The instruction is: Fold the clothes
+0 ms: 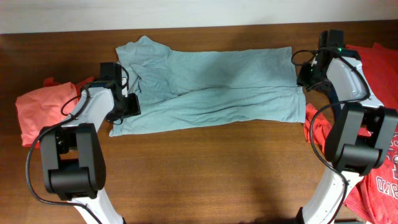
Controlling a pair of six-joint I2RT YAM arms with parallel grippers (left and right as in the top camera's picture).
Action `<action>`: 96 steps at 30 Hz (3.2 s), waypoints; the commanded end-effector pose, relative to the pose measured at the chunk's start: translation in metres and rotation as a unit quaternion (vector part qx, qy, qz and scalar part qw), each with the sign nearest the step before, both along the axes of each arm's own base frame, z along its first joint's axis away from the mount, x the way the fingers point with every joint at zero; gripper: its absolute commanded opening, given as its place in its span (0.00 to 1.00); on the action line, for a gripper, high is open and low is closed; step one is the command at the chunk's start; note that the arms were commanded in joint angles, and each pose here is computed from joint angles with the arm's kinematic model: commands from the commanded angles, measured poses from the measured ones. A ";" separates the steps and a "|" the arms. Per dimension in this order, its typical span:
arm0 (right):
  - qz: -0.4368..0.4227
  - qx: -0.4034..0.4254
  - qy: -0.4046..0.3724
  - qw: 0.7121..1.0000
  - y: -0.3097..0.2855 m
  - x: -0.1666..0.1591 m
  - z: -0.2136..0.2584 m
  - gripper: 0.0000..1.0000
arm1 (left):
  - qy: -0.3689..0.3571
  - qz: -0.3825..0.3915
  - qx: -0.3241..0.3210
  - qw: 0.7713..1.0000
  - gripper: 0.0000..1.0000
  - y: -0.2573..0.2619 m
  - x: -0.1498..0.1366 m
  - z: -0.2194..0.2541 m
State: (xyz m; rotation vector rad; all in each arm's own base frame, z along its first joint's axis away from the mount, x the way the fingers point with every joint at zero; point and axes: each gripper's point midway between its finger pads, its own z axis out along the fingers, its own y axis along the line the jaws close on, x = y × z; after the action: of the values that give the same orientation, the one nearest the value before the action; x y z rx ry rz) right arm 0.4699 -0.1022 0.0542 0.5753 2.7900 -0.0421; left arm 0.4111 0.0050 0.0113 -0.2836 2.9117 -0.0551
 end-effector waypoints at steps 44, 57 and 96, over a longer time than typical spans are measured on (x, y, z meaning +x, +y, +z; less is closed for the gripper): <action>0.058 0.041 0.329 0.941 0.027 -0.171 -0.096 0.50 | 0.174 0.031 0.039 0.984 0.57 0.033 -0.141 -0.080; 0.045 0.045 0.353 0.934 0.030 -0.183 -0.093 0.50 | 0.218 0.084 0.026 0.972 0.57 0.059 -0.174 -0.082; 0.006 0.062 0.433 0.899 0.043 -0.243 -0.074 0.45 | 0.318 0.076 0.043 0.944 0.42 0.058 -0.226 -0.070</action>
State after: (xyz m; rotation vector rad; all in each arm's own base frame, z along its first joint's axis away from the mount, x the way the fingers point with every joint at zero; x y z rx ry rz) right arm 0.2402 -0.0485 -0.0040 0.6644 3.6654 0.0120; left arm 0.2776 0.0622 -0.0115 -0.5721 3.1780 0.0710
